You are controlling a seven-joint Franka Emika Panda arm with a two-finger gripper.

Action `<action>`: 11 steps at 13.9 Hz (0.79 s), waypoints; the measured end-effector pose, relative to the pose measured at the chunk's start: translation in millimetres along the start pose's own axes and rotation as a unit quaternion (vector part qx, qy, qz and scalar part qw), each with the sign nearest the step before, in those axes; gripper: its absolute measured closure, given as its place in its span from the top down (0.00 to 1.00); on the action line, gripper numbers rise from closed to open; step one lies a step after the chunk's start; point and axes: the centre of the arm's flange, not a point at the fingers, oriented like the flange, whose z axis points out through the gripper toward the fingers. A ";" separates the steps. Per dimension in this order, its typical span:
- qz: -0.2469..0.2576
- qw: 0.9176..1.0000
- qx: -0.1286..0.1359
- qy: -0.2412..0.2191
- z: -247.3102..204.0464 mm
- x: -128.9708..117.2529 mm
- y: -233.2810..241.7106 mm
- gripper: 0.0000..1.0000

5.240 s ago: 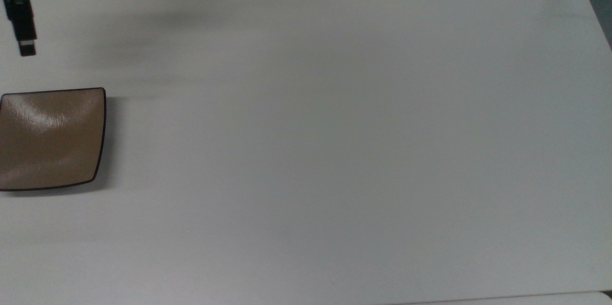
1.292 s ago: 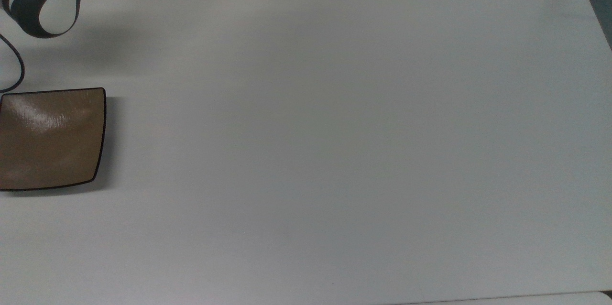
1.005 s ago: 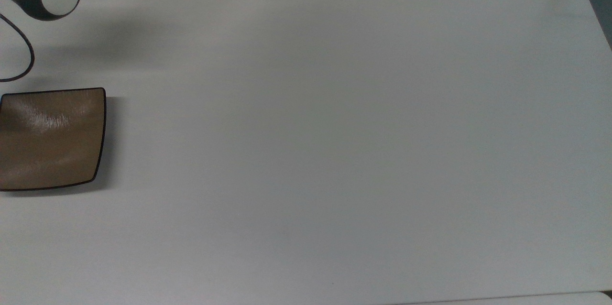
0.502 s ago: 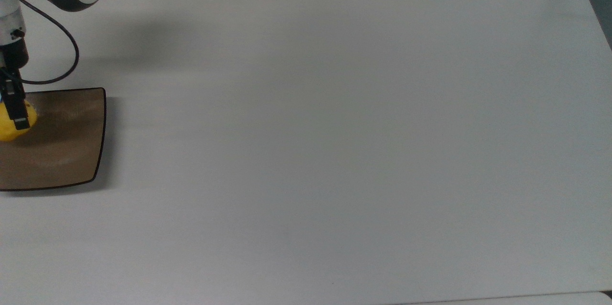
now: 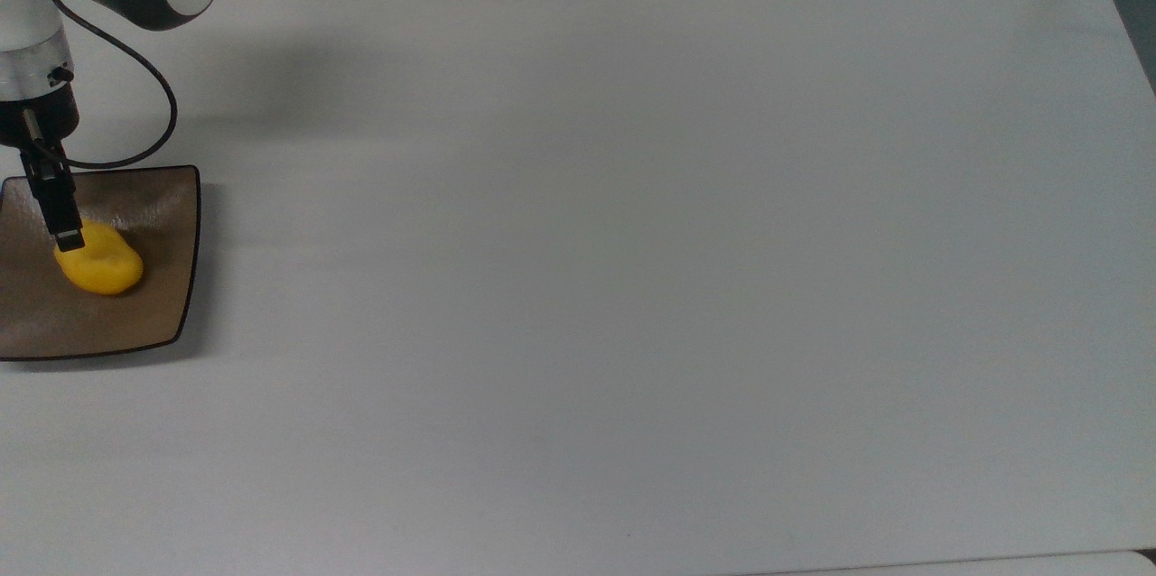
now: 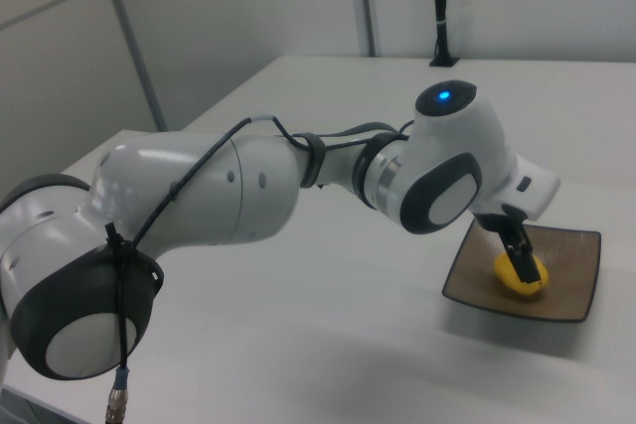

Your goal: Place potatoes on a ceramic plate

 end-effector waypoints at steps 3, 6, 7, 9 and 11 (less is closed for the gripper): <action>-0.052 0.996 -0.043 -0.063 -22.4 -13.5 -3.3 1.00; -0.160 0.971 -0.085 -0.159 -55.9 -55.0 -28.2 1.00; -0.210 0.955 -0.092 -0.186 -72.9 -77.2 -41.1 1.00; -0.263 0.939 -0.097 -0.200 -102.1 -113.9 -57.0 1.00; -0.300 0.925 -0.104 -0.207 -124.3 -159.1 -68.9 1.00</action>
